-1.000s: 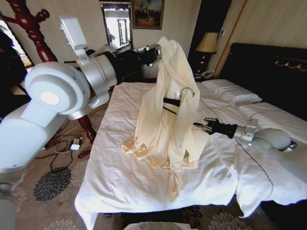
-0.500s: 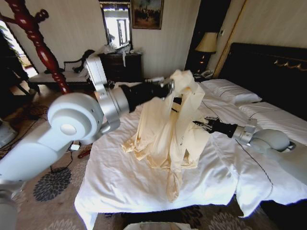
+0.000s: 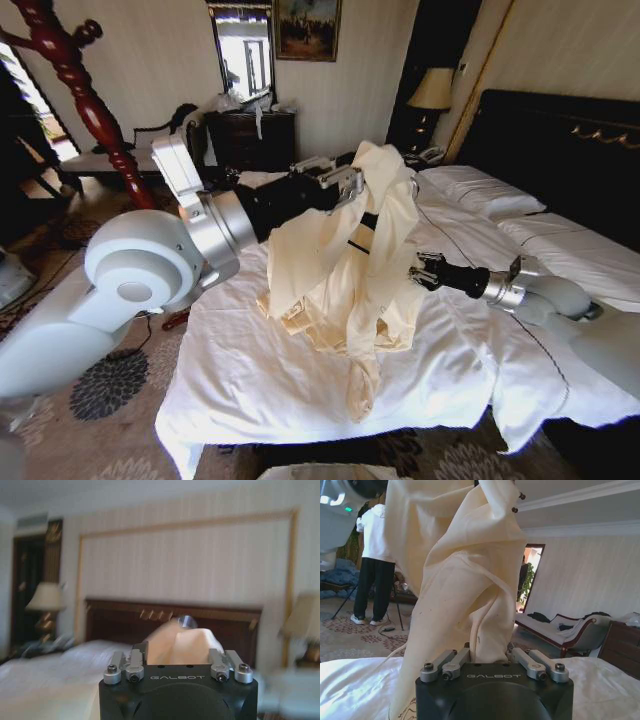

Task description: Pick up the clothes from the bed and hang them on the clothes hanger.

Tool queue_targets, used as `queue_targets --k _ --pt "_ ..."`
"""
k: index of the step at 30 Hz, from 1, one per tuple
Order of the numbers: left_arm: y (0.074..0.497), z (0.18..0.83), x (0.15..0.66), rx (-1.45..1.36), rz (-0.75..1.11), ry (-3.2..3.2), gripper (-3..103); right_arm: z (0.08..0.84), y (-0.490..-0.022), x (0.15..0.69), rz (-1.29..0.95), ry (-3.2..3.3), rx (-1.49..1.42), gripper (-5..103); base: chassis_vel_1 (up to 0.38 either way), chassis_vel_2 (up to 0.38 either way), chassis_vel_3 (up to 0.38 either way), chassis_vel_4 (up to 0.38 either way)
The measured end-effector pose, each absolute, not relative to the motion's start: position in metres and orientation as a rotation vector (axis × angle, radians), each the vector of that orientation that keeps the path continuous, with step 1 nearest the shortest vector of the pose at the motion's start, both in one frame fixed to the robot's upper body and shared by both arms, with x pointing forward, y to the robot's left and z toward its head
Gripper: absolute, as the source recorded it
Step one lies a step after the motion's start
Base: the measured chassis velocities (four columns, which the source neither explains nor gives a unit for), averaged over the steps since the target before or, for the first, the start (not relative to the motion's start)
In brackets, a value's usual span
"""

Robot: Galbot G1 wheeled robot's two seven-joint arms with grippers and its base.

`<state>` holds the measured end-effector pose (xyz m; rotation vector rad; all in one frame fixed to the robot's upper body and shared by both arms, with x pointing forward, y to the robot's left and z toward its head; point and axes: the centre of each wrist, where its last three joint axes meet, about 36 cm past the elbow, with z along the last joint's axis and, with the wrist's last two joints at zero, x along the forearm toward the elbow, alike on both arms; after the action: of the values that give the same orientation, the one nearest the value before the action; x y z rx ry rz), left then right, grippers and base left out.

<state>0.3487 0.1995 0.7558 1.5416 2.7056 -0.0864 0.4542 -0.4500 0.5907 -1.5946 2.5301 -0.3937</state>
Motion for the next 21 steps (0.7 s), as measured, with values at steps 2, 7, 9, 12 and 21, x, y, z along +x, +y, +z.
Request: queue_targets --k 2,7,9,12,21 --pt "0.206 0.747 0.336 1.49 0.011 2.766 62 0.589 -0.455 0.456 -0.397 2.536 -1.576 20 0.0 0.0 0.0 0.0" --pt "0.235 0.719 0.327 1.264 0.122 2.9 78 0.579 -0.471 0.461 -0.458 2.582 -1.491 20 0.0 0.0 0.0 0.0" --pt "0.24 0.715 0.327 1.241 0.115 2.902 83 0.578 -0.473 0.462 -0.464 2.588 -1.48 20 0.0 0.0 0.0 0.0" --pt "0.246 0.708 0.326 1.217 0.091 2.888 94 0.575 -0.475 0.463 -0.438 2.605 -1.447 20 0.0 0.0 0.0 0.0" --pt "0.256 0.705 0.325 1.07 0.448 2.825 100 0.57 -0.495 0.468 -0.453 2.574 -1.514 20 0.0 0.0 0.0 0.0"
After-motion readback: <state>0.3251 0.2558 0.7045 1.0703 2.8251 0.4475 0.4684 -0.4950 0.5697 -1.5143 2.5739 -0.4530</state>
